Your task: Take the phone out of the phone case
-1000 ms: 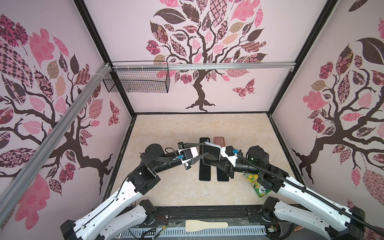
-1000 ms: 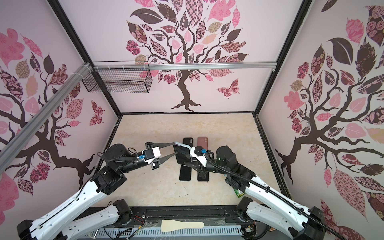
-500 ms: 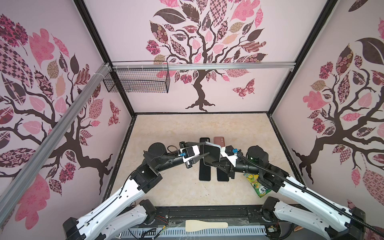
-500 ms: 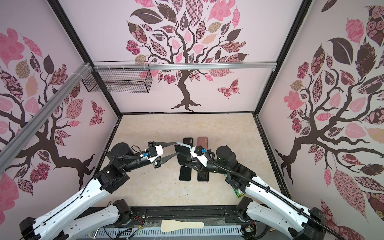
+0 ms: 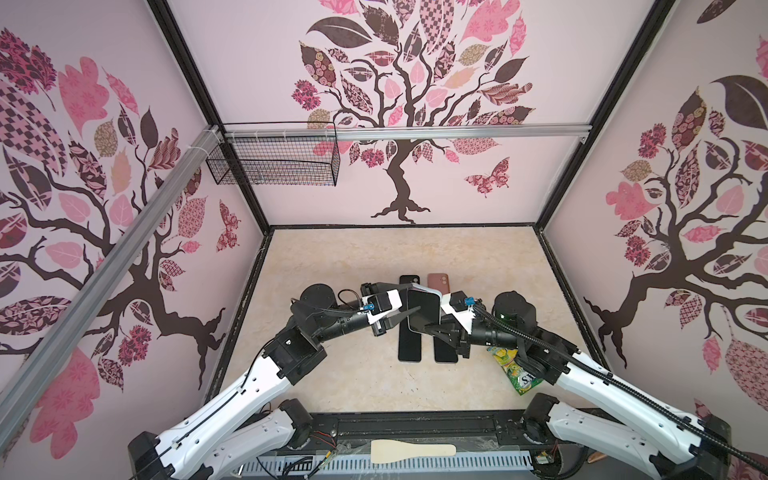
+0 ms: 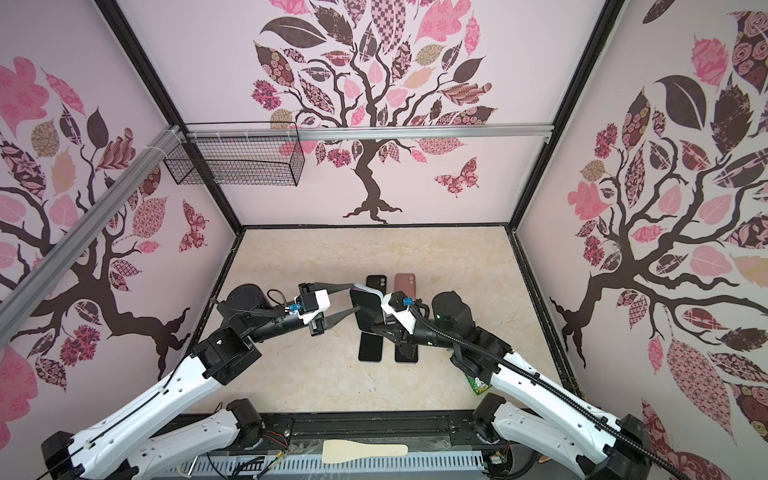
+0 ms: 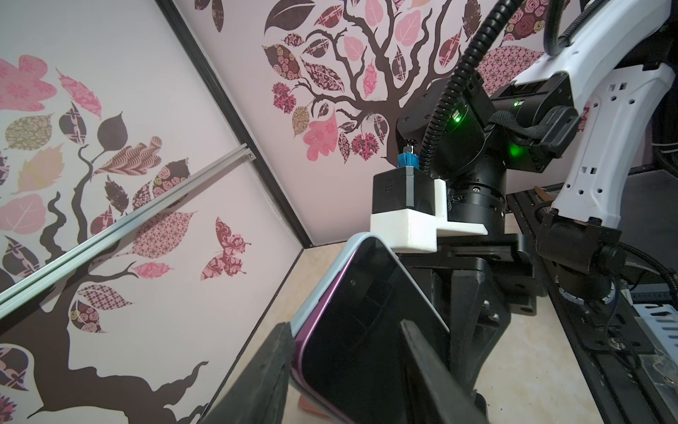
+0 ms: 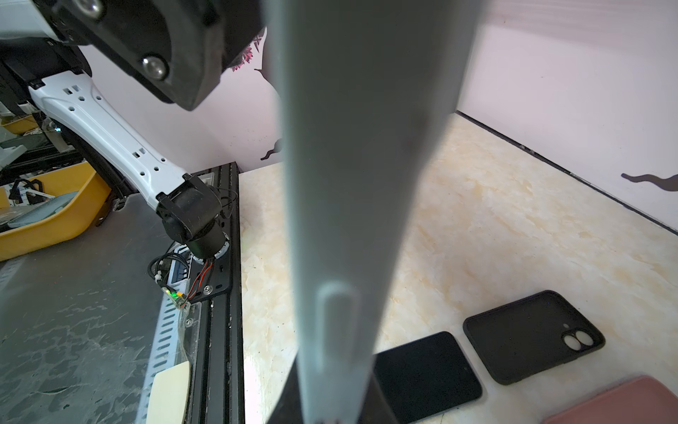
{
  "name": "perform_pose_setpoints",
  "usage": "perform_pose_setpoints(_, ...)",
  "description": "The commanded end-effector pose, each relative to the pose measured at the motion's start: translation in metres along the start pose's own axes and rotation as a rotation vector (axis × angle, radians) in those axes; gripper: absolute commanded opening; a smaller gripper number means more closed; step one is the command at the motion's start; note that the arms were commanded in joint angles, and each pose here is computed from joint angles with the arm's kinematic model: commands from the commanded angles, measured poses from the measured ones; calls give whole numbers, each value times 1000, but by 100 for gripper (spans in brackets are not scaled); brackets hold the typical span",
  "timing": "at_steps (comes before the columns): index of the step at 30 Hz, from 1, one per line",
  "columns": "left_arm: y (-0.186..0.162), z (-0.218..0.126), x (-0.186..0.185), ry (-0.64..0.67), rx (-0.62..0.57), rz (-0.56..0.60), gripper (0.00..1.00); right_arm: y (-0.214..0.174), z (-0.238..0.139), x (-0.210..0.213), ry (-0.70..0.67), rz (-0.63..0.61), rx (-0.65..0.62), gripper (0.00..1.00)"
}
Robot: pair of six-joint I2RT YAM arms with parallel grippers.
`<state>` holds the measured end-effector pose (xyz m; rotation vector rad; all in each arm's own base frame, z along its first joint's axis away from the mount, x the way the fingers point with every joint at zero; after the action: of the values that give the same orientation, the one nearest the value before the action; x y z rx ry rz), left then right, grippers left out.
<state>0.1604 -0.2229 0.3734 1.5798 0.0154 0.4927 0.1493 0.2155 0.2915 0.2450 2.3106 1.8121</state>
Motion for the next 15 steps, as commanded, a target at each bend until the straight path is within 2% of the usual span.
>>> perform_pose_setpoints(1, -42, 12, -16, -112, 164, -129, 49, 65, -18, 21, 119, -232, -265, 0)
perform_pose_setpoints(11, -45, 12, -18, -119, 172, -151, 49, 71, -22, 21, 108, -241, -279, 0)
perform_pose_setpoints(15, -40, 7, -23, -151, 137, -176, 42, 76, -29, 17, 32, -234, -319, 0)
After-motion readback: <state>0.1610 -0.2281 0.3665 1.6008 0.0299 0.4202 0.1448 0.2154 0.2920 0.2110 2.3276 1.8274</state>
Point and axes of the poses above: each gripper's point midway between its finger pads, its own z axis out along the fingers, its own x axis along the line the jaws close on, y = z × x, the point moved 7 cm from there along -z, back along the fingers, and after that the axes turned 8 degrees about -z, right-handed, at the moved point
